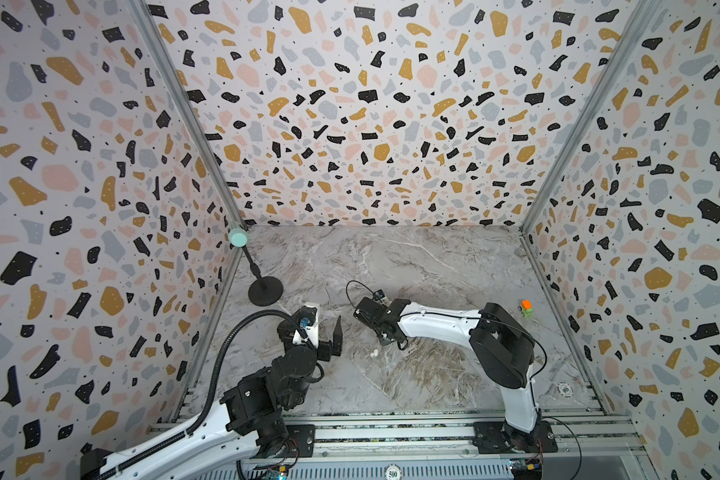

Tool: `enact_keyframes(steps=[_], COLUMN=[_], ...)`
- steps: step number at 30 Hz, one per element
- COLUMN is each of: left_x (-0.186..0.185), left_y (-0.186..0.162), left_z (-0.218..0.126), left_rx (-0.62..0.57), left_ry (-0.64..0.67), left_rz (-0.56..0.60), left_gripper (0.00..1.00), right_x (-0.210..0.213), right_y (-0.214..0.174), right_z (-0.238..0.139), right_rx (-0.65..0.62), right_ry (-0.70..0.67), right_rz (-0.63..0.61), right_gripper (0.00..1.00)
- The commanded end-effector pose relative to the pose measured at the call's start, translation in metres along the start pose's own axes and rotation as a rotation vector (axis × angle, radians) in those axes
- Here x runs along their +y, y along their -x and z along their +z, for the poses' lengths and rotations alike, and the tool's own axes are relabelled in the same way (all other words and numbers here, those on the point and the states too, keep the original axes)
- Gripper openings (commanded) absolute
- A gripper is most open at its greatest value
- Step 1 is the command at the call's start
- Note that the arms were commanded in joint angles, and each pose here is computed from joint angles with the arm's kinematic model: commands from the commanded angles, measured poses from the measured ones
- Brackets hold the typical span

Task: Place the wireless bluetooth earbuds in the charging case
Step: 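Lower the white earbud with the right gripper into the open case slot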

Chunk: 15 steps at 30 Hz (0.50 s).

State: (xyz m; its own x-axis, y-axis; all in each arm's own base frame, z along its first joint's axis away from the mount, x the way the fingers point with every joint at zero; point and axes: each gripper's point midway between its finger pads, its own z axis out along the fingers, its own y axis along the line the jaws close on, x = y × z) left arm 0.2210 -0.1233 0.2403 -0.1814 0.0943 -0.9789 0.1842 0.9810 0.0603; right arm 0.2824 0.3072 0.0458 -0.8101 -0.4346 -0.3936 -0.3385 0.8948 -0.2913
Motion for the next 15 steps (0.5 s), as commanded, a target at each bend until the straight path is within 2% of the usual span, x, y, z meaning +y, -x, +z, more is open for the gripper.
enact_keyframes(steps=[1, 15], left_x=[0.0016, 0.0008], left_y=[0.0068, 0.0066], left_z=[0.0001, 0.0007], left_rx=[-0.029, -0.027], left_ry=[0.007, 0.006], left_rz=[-0.030, -0.029], left_gripper=[1.00, 1.00], right_x=[-0.0025, -0.0021], right_y=[0.0019, 0.0042], right_z=[-0.0056, -0.0101], right_rx=[0.003, -0.003], right_ry=[-0.021, -0.025], right_rz=[-0.009, -0.016], right_gripper=[0.09, 0.18])
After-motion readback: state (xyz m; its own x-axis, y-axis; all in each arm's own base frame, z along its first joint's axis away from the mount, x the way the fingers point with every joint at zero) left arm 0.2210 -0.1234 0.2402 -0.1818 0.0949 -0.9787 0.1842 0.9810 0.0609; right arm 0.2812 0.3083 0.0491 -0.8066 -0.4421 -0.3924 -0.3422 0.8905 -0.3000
